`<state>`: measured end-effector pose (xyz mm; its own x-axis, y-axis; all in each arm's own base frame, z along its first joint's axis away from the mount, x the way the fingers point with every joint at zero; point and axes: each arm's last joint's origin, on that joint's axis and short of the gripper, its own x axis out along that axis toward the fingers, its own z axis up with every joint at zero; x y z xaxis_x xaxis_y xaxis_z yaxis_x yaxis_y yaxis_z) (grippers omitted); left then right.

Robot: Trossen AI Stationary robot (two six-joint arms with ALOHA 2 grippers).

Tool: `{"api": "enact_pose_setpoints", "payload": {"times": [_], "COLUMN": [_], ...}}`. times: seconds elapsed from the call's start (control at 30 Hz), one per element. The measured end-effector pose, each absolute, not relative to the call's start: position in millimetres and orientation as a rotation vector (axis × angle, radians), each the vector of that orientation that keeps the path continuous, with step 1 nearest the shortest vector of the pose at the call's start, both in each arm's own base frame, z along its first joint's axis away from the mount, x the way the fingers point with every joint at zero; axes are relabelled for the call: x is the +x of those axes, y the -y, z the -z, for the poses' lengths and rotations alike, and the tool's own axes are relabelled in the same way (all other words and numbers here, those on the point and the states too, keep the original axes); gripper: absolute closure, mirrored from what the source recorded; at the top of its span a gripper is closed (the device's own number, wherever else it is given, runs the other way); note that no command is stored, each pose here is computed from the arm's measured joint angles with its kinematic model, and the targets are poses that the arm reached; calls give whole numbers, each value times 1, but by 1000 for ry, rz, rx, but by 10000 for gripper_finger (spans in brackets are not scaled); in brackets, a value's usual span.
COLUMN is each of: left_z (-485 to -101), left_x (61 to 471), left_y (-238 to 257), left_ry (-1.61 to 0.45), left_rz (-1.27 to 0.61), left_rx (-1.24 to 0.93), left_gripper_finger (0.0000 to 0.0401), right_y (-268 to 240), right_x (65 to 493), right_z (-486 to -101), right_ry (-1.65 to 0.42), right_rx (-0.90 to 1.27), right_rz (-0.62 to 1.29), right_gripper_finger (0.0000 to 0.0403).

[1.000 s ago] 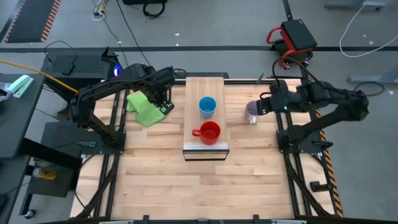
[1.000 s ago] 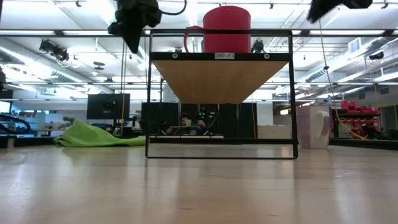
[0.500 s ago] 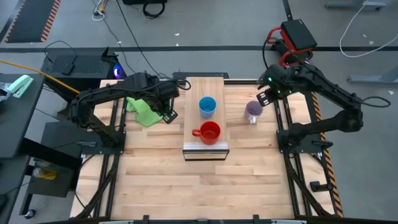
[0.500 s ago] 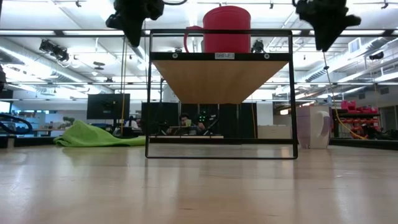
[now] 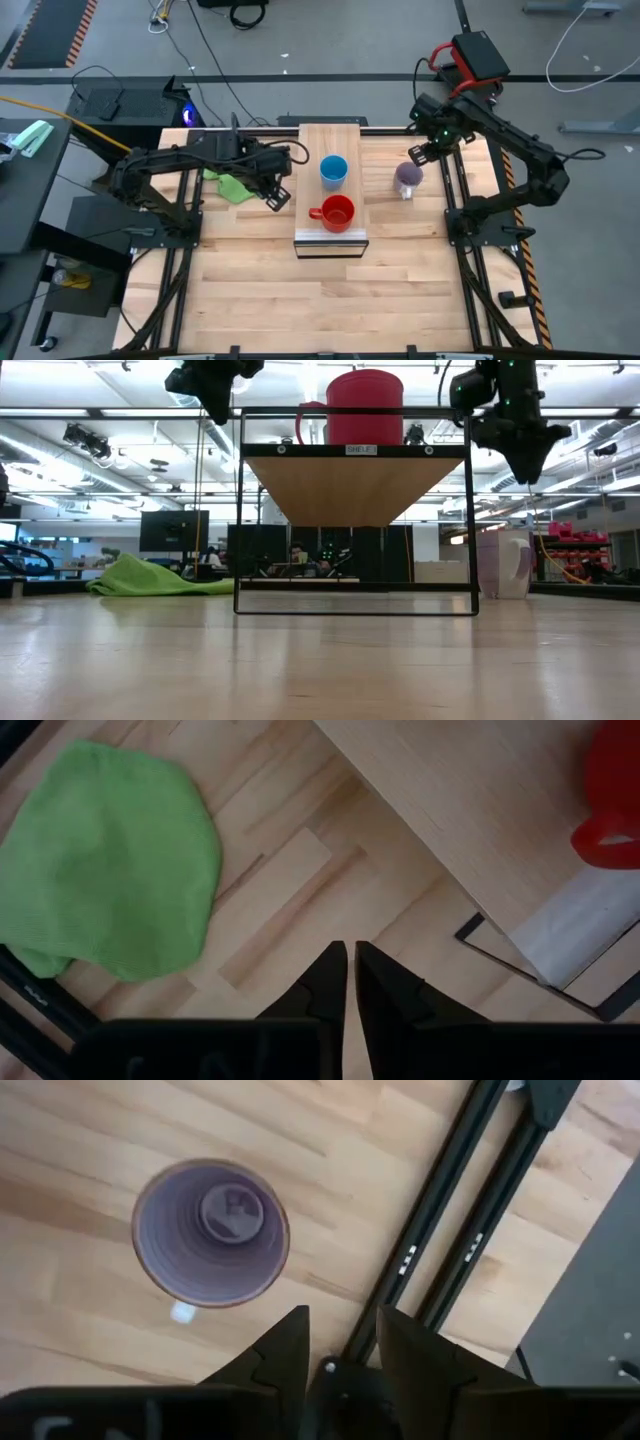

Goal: Stack small to large cups/mugs on shelf
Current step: Put the violet mug on the shelf

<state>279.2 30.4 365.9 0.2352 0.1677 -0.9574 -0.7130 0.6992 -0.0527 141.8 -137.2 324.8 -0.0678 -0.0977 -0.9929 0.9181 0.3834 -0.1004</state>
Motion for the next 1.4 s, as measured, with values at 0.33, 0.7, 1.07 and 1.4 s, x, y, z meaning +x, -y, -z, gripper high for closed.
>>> {"api": "enact_pose_setpoints", "payload": {"times": [0.33,0.7,1.07,1.4], "left_z": [-366,-366,-366,-366], "left_x": [280,280,280,280], "left_y": [-21,-21,-21,-21], "left_ry": [-1185,-1188,-1182,-1182], "left_rz": [-642,-635,-645,-646], "left_rx": [-496,-468,-451,-451], "left_gripper_finger": [364,365,366,358], "right_y": [107,76,68,67], "right_x": [141,142,153,159], "right_z": [-277,-242,-222,-217], "right_ry": [-1256,-1210,-1211,-1220], "right_rx": [931,998,957,920], "right_rz": [915,966,996,1035], "right_gripper_finger": [282,322,398,399]}}
